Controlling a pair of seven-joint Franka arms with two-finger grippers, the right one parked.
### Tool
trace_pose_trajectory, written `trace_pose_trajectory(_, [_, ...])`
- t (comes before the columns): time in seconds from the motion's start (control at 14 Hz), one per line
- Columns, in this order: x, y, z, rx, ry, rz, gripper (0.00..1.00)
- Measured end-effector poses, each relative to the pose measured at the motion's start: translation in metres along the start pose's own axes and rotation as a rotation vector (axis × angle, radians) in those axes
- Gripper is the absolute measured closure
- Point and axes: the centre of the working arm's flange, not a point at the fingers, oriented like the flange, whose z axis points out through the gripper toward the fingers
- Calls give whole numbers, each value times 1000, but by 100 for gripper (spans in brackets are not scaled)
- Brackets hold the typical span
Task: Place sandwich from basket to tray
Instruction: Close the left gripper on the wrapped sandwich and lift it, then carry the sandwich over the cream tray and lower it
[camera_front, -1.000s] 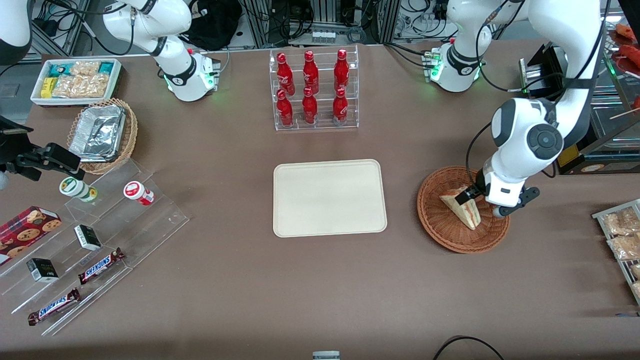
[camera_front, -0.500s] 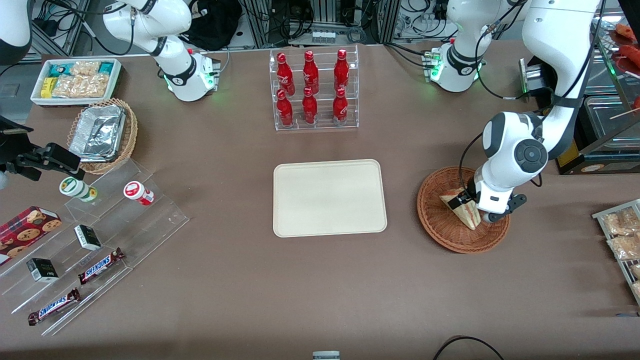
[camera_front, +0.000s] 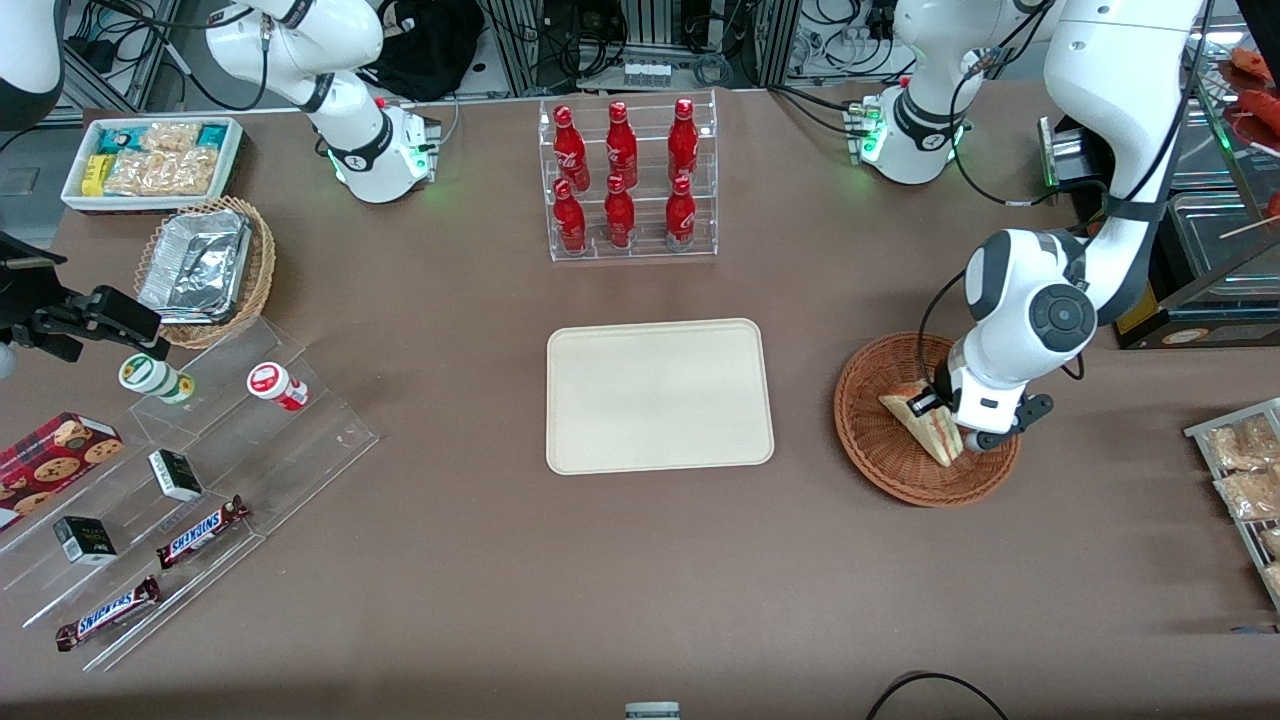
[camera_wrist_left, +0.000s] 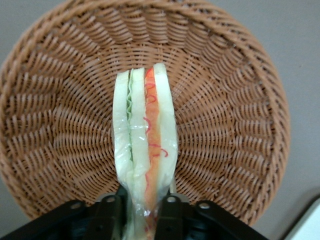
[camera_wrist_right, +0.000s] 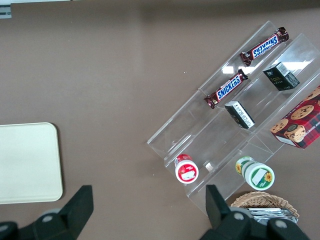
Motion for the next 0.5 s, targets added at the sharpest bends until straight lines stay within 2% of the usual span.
trace_pose_trajectory(0.07, [5, 4, -17, 16, -18, 0, 81])
trace_pose_trajectory(0.21, [14, 13, -62, 52, -45, 8, 81])
trace_pose_trajectory(0.36, [12, 34, -113, 77, -37, 51, 81])
trace_pose_trajectory(0.5, [-6, 67, -143, 71, -18, 108, 81])
